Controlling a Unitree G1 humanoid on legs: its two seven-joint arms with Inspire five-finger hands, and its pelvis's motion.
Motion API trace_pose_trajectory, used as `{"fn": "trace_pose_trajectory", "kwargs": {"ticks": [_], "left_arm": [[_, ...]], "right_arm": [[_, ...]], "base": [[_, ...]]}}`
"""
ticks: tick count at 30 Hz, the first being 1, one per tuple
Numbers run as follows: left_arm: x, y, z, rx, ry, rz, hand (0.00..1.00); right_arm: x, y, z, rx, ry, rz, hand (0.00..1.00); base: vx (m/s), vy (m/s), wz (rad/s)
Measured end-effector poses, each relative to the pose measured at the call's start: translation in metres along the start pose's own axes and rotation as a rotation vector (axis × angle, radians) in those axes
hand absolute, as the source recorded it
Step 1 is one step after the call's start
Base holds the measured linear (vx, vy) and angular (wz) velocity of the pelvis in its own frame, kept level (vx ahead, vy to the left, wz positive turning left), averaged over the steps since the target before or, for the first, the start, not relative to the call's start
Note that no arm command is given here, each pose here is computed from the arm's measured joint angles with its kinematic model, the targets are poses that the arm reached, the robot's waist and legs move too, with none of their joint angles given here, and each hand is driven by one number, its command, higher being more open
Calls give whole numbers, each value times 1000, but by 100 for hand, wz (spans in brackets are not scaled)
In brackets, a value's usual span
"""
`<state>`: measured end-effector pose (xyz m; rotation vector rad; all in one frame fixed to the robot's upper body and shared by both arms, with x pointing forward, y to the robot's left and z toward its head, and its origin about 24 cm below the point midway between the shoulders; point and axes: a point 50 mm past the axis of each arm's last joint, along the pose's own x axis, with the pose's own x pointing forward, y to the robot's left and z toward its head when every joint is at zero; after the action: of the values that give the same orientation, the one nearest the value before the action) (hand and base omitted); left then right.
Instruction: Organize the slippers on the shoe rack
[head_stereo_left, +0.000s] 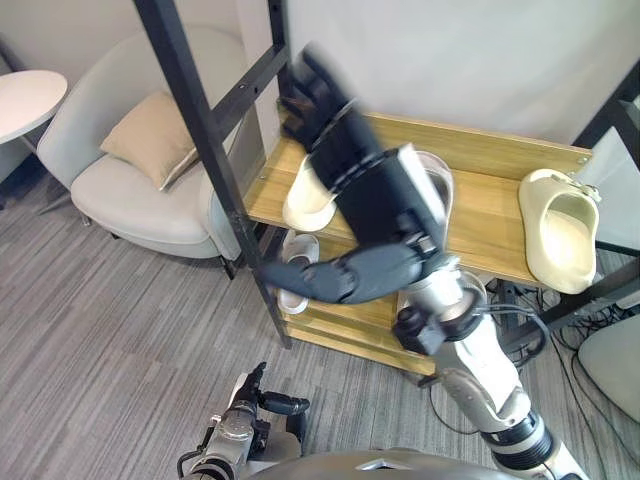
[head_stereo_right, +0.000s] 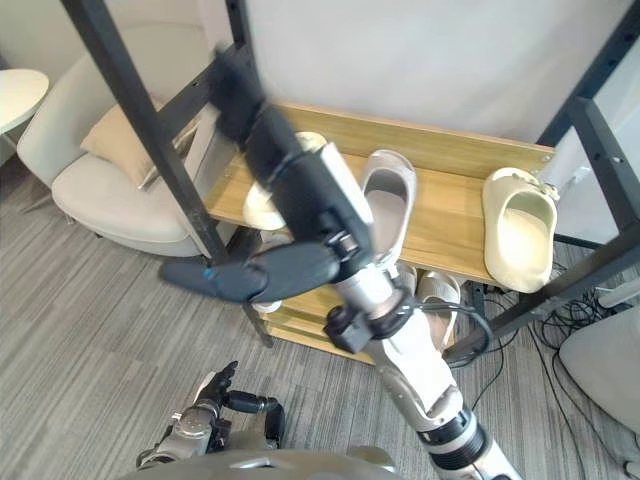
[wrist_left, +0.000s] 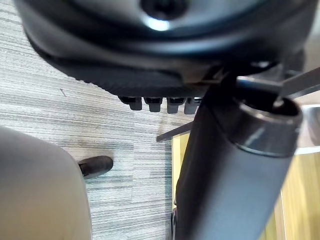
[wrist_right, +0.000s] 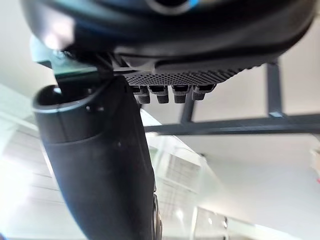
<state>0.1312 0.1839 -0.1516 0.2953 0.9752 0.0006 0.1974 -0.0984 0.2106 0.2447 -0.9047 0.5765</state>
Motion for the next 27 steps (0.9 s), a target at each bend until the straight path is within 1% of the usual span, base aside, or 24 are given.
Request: {"fn": "trace_pose_trajectory", "kwargs": {"ticks": [6, 8, 9, 11, 13, 14, 15, 18, 20, 22, 27], "left_arm": [[-2, -3, -5, 0, 4, -16, 100], [-3, -3, -6, 1, 5, -25, 100], [-3, -3, -6, 1, 5, -26, 100], [-3, -3, -6, 0, 1, -32, 100], [-3, -3, -5, 0, -7, -33, 100], [-3, -3, -5, -1, -10, -34, 100], [-3, -3, -5, -1, -10, -34, 100], [-3, -3, -5, 2, -12, -43, 100], [-4, -3, -6, 4, -12, -49, 100], [-4, -2, -6, 12, -11, -50, 100], [-4, -1, -7, 14, -10, -49, 100]], "right_arm": [[6, -10, 22, -217, -132, -76, 100], [7, -18, 32, -375, -182, -114, 100], [7, -20, 34, -411, -189, -122, 100], [6, -29, 41, -575, -204, -141, 100], [5, -32, 44, -657, -209, -138, 100], [5, -35, 46, -761, -207, -125, 100], [5, -35, 46, -779, -205, -122, 100], [4, -41, 38, -907, -150, -93, 100], [3, -45, 34, -927, -118, -88, 100], [0, -55, 22, -994, -29, -87, 100], [-9, -76, 3, -1060, 131, -104, 100]], "base": [[-40, -20, -3], [-35, -21, -3], [0, 0, 0], [0, 0, 0], [0, 0, 0], [0, 0, 0], [0, 0, 0], [-7, 3, -2], [0, 0, 0], [1, 8, -4], [3, 1, -1]]}}
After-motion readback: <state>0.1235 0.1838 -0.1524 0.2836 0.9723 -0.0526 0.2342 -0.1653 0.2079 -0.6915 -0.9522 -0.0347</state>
